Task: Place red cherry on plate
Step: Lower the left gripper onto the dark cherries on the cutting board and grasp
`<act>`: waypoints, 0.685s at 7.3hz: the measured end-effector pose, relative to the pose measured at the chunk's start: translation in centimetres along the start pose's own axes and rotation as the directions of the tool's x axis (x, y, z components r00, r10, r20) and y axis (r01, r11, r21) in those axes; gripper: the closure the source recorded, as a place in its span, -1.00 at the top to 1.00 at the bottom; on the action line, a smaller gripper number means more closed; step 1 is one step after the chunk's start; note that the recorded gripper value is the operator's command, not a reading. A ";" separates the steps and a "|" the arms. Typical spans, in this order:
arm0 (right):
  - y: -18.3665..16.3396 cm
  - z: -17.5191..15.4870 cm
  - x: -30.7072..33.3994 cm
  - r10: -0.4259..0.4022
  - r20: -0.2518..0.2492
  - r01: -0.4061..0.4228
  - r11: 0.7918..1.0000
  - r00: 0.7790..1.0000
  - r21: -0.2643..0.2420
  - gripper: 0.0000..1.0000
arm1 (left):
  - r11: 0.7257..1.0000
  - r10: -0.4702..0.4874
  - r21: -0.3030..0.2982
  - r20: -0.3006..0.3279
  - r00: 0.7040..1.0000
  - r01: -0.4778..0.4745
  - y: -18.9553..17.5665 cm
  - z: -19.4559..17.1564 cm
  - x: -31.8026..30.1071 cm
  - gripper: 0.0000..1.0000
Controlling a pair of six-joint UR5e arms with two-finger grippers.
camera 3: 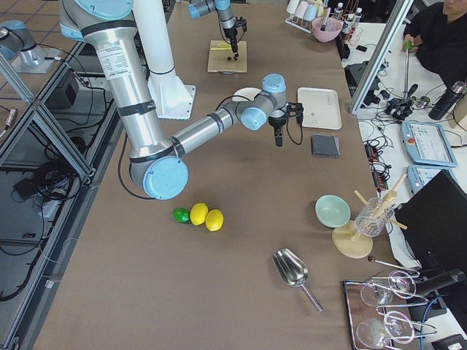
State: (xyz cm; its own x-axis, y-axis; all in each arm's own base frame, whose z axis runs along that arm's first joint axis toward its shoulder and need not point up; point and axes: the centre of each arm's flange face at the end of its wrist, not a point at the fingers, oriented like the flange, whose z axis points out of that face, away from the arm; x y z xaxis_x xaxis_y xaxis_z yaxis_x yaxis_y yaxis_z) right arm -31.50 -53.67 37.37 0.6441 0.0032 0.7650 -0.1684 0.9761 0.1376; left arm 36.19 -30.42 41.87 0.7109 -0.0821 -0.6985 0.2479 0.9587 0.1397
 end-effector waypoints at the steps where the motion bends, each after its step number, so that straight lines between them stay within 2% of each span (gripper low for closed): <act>1: 0.0 0.0 0.0 0.000 -0.001 0.000 1.000 1.000 0.000 1.00 | 1.000 0.004 -0.005 0.004 1.000 -0.004 0.3 0.2 -0.1 0.27; 2: 0.0 0.0 0.1 0.001 -0.002 -0.001 1.000 1.000 0.000 1.00 | 1.000 0.007 -0.009 0.006 1.000 -0.007 0.5 0.3 -0.1 0.14; 4: 0.0 0.0 0.1 0.001 -0.001 -0.001 1.000 1.000 0.001 1.00 | 1.000 0.012 -0.015 0.007 1.000 -0.012 0.9 0.4 -0.1 -0.45; 5: 0.0 0.0 0.1 0.002 -0.002 -0.002 1.000 1.000 0.001 1.00 | 1.000 0.014 -0.018 0.009 1.000 -0.014 1.0 0.5 -0.1 -0.92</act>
State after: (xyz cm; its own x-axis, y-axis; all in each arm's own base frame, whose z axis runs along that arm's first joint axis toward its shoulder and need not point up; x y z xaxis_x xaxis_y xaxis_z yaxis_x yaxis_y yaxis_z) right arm -31.41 -53.70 37.46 0.6451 0.0051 0.7641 -0.1699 0.9759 0.1369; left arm 36.71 -29.57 42.42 0.7199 -0.0710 -0.6904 0.2261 0.9645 0.1365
